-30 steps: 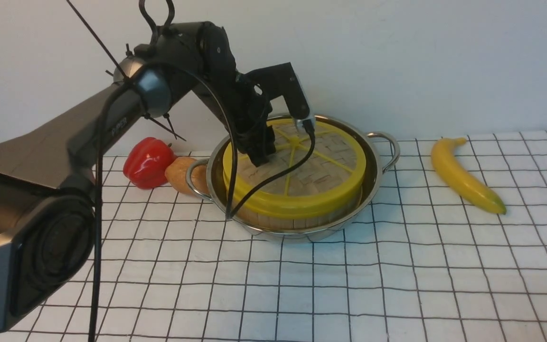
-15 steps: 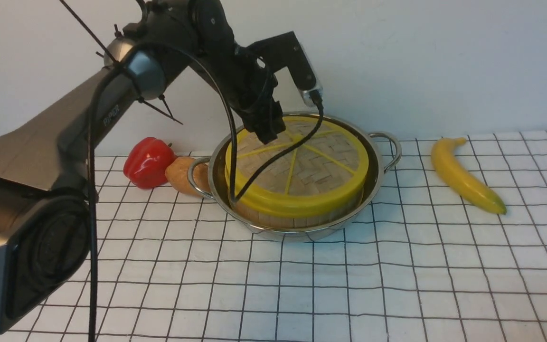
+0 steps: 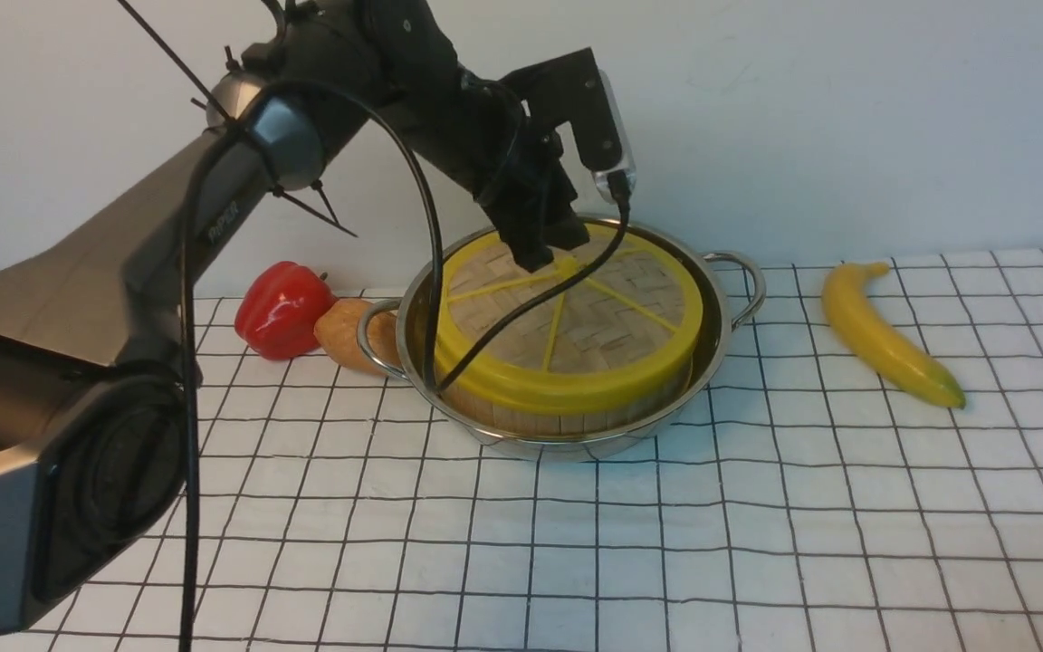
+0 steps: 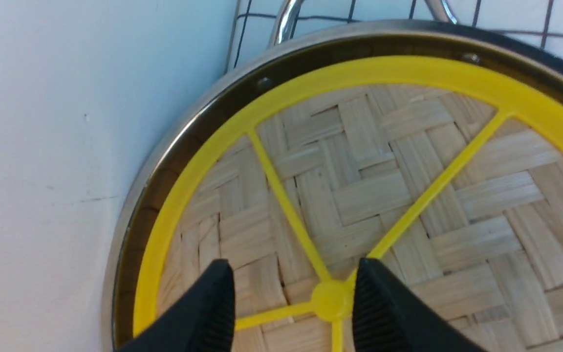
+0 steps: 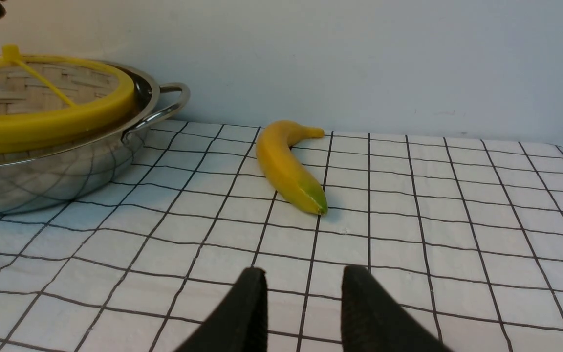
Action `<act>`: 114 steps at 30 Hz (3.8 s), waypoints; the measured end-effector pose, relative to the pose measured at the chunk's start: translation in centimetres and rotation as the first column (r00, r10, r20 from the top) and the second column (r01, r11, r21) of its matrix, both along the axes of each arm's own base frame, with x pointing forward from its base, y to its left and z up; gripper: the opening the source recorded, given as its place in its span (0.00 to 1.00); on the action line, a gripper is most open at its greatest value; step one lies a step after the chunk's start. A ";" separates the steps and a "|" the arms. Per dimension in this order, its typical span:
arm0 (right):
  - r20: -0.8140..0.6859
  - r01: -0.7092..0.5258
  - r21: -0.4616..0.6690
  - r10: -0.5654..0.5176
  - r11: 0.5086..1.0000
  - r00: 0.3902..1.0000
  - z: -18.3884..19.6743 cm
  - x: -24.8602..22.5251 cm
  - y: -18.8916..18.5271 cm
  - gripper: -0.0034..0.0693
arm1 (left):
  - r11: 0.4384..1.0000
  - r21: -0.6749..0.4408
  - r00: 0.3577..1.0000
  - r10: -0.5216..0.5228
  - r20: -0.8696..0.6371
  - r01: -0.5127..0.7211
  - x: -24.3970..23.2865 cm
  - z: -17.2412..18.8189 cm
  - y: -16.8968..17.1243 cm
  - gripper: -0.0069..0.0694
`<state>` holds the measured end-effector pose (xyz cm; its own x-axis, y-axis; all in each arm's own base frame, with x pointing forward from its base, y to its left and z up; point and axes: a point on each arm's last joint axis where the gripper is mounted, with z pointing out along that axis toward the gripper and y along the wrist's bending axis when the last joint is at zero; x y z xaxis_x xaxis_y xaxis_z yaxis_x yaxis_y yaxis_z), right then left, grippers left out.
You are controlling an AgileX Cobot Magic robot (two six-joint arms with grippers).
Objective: Place the steamer in the pot on the white tablecloth, and put the lid on the steamer.
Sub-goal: 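Place the yellow bamboo steamer lid onto the steamer in the pot with the left gripper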
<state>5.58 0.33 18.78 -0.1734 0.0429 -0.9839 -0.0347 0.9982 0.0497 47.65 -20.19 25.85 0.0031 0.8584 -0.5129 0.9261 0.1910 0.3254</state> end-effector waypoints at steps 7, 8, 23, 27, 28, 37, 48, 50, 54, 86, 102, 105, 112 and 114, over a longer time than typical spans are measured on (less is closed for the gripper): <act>0.000 0.000 0.000 0.000 1.000 1.000 0.0 0.0 0.0 0.38 | 1.000 0.013 0.999 0.000 -0.034 0.000 0.5 -1.9 -0.2 0.51; 0.000 0.000 0.000 0.000 1.000 1.000 0.0 0.0 0.0 0.38 | 1.000 0.014 0.999 0.001 -0.040 0.000 0.5 -2.3 -0.2 0.51; 0.000 0.000 0.000 0.000 1.000 1.000 0.0 0.0 0.0 0.38 | 0.996 0.034 0.991 0.087 -0.107 -0.083 0.4 -2.7 0.2 0.23; 0.000 0.000 0.000 0.000 1.000 1.000 0.0 0.0 0.0 0.38 | 0.996 0.035 0.990 0.091 -0.109 -0.088 0.4 -2.6 0.2 0.23; 0.000 0.000 0.000 0.000 1.000 1.000 0.0 0.0 0.0 0.38 | 0.996 0.035 0.990 0.091 -0.109 -0.088 0.4 -2.6 0.2 0.23; 0.000 0.000 0.000 0.000 1.000 1.000 0.0 0.0 0.0 0.38 | 0.992 0.022 0.983 0.128 -0.130 -0.126 0.4 -2.6 0.2 0.23; 0.000 0.000 0.000 0.000 1.000 1.000 0.0 0.0 0.0 0.38 | 0.990 0.020 0.980 0.144 -0.136 -0.142 0.4 -2.6 0.2 0.23; 0.000 0.000 0.000 0.000 1.000 1.000 0.0 0.0 0.0 0.38 | 0.990 0.025 0.980 0.144 -0.134 -0.142 0.4 -2.4 0.3 0.23; 0.000 0.000 0.000 0.000 1.000 1.000 0.0 0.0 0.0 0.38 | 0.990 0.043 0.980 0.142 -0.137 -0.137 0.3 -2.4 0.4 0.23; 0.000 0.000 0.000 0.000 1.000 1.000 0.0 0.0 0.0 0.38 | 0.989 0.068 0.983 0.141 -0.121 -0.134 0.2 -2.2 0.6 0.23; 0.000 0.000 0.000 0.000 1.000 1.000 0.0 0.0 0.0 0.38 | 0.990 0.053 0.982 0.135 -0.129 -0.129 0.2 -2.3 0.5 0.24; 0.000 0.000 0.000 0.000 1.000 1.000 0.0 0.0 0.0 0.38 | 0.992 0.046 0.984 0.123 -0.128 -0.118 0.2 -2.4 0.4 0.31; 0.000 0.000 0.000 0.000 1.000 1.000 0.0 0.0 0.0 0.38 | 0.994 0.038 0.986 0.108 -0.130 -0.104 0.2 -2.4 0.2 0.65; 0.000 0.000 0.000 0.000 1.000 1.000 0.0 0.0 0.0 0.38 | 0.994 0.038 0.987 0.109 -0.116 -0.105 0.3 -2.0 0.2 0.75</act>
